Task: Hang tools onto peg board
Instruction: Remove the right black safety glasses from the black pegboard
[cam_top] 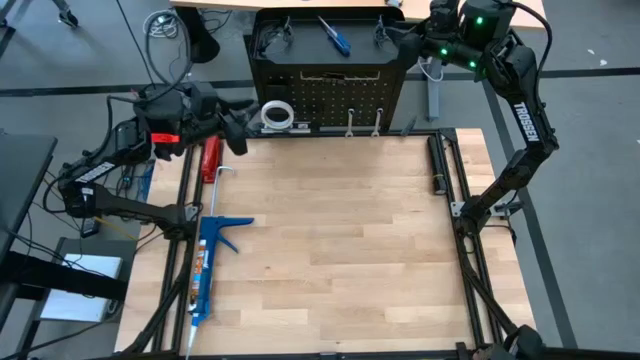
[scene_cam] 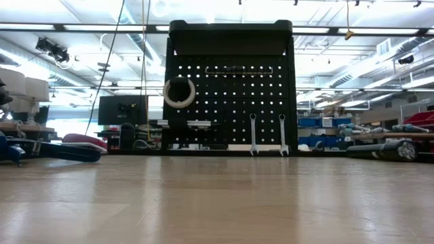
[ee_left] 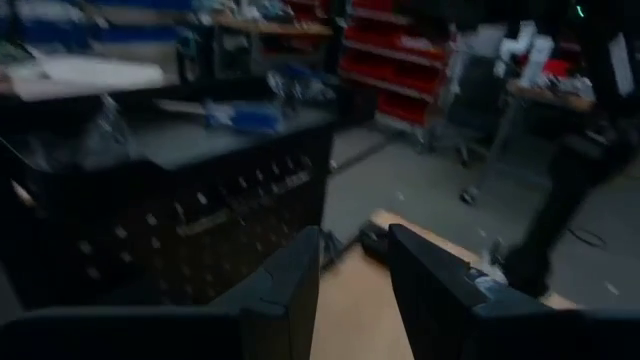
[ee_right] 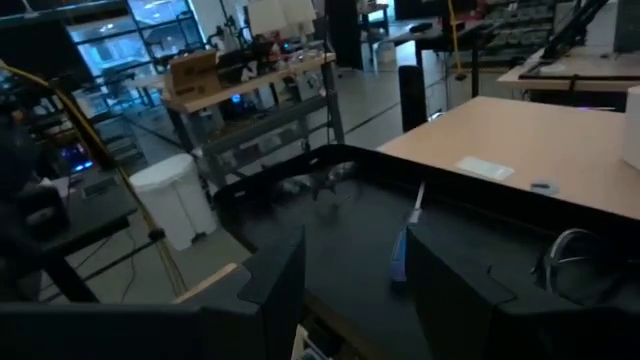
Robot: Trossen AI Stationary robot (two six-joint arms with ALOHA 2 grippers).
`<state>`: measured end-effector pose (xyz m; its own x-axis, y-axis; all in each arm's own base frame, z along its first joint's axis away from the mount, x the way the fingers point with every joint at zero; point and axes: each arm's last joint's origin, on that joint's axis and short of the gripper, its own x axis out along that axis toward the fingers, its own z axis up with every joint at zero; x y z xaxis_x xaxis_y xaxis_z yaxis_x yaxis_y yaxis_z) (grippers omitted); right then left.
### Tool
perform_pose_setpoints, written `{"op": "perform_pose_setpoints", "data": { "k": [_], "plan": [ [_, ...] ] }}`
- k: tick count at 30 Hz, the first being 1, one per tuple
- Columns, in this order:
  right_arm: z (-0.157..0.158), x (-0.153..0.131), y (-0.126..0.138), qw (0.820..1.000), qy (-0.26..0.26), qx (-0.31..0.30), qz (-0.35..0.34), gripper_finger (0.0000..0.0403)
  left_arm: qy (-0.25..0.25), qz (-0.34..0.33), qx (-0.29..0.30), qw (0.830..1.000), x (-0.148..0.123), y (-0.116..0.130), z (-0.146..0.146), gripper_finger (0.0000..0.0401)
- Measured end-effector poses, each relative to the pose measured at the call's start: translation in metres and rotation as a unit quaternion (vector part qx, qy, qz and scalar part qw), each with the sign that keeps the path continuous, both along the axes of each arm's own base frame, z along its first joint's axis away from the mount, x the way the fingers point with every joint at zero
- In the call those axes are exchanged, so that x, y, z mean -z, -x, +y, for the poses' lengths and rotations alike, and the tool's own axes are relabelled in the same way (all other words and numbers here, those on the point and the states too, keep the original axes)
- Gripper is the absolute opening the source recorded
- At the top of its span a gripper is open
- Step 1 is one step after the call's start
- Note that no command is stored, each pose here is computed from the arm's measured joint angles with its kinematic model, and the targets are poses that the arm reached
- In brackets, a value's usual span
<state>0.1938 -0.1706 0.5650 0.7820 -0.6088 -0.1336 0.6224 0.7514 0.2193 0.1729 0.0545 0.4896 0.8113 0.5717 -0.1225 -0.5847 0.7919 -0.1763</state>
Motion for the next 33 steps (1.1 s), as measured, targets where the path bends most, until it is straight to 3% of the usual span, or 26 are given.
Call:
{"op": "perform_pose_setpoints", "data": {
  "k": [4, 8, 13, 23, 29, 33],
  "plan": [
    [-0.005, -0.004, 0.002, 1.0, 0.019, 0.009, -0.016, 0.0175, 0.039, 0.007, 0.026, 0.999, 0.005, -0.001, 0.0, 0.0126],
    [-0.021, -0.006, 0.008, 0.999, 0.043, 0.019, -0.024, 0.0175, 0.053, -0.004, 0.016, 0.998, 0.006, -0.003, 0.006, 0.0126],
    [-0.05, 0.001, 0.023, 1.0, 0.015, -0.001, -0.026, 0.0175, 0.071, -0.02, -0.022, 0.997, 0.008, -0.012, 0.021, 0.0126],
    [-0.102, 0.035, 0.035, 0.995, 0.022, -0.061, 0.072, 0.0174, 0.121, -0.01, -0.051, 0.991, 0.024, -0.036, 0.038, 0.0126],
    [-0.11, 0.043, 0.032, 0.988, 0.055, -0.085, 0.113, 0.0174, 0.132, -0.01, -0.036, 0.99, 0.03, -0.051, 0.042, 0.0126],
    [-0.112, 0.046, 0.027, 0.99, 0.038, -0.083, 0.109, 0.0174, 0.13, -0.013, -0.034, 0.991, 0.03, -0.052, 0.043, 0.0126]
  ]
}}
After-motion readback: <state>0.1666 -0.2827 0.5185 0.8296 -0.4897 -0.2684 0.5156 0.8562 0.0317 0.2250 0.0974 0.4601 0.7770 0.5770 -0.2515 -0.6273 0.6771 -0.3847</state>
